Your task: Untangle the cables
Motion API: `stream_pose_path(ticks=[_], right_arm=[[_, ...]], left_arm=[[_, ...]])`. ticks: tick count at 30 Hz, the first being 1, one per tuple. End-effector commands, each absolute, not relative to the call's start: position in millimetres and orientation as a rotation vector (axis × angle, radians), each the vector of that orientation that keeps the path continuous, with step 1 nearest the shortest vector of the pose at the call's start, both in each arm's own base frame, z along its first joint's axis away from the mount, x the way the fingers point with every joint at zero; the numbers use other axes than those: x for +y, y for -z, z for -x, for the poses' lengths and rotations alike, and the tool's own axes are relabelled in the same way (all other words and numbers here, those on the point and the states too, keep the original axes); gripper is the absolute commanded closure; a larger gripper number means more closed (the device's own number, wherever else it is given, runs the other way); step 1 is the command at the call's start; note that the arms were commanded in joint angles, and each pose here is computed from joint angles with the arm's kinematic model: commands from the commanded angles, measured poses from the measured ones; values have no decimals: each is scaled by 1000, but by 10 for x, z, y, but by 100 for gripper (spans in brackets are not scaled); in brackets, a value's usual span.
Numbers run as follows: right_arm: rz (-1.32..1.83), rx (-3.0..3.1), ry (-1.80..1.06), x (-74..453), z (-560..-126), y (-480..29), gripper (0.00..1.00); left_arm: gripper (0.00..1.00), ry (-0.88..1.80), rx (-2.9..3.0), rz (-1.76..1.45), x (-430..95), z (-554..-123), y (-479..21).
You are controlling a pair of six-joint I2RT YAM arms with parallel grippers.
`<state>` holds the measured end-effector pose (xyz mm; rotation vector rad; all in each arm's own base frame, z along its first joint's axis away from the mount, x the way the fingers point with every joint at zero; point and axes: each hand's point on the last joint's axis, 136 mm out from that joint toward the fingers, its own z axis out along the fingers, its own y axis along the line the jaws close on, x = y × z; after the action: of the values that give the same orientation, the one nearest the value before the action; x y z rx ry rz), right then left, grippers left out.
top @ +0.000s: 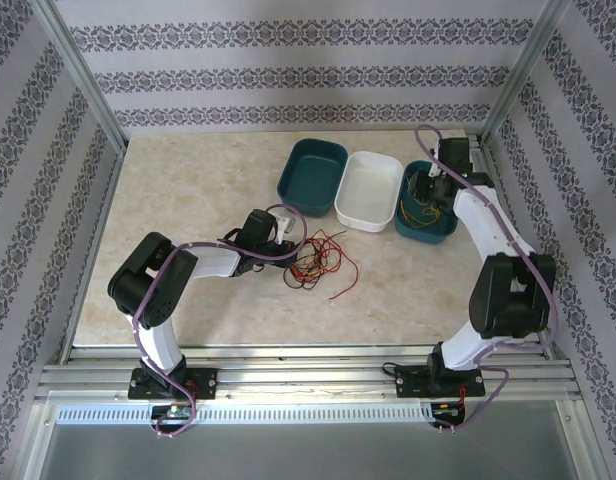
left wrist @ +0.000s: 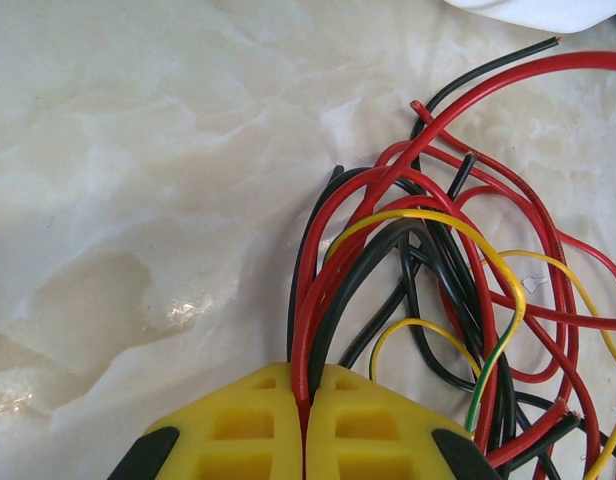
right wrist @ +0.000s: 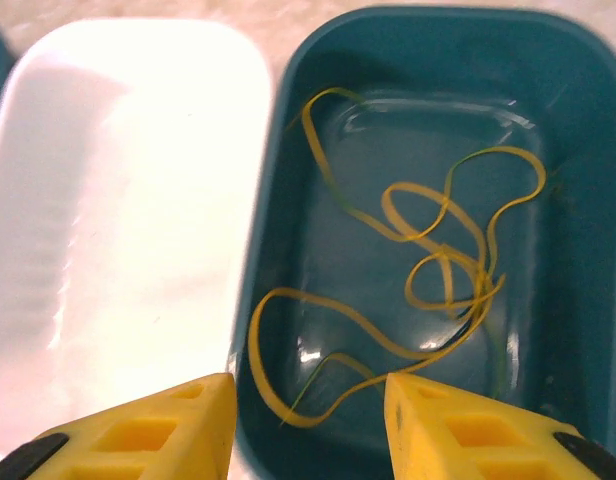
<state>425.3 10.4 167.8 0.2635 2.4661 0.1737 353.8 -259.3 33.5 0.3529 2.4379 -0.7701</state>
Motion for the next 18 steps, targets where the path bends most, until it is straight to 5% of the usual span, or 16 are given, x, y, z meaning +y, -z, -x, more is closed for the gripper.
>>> stream_pose_path(ticks=[1, 18], right_arm=[[-257, 2430, -261, 333, -4102, -1775, 56], [123, 2444, -861, 2397, -3391, -1828, 70]], left_arm=[[100, 759, 2421, -392, -2647, -3551, -430], [100, 851, 2347, -397, -2772, -3595, -644]])
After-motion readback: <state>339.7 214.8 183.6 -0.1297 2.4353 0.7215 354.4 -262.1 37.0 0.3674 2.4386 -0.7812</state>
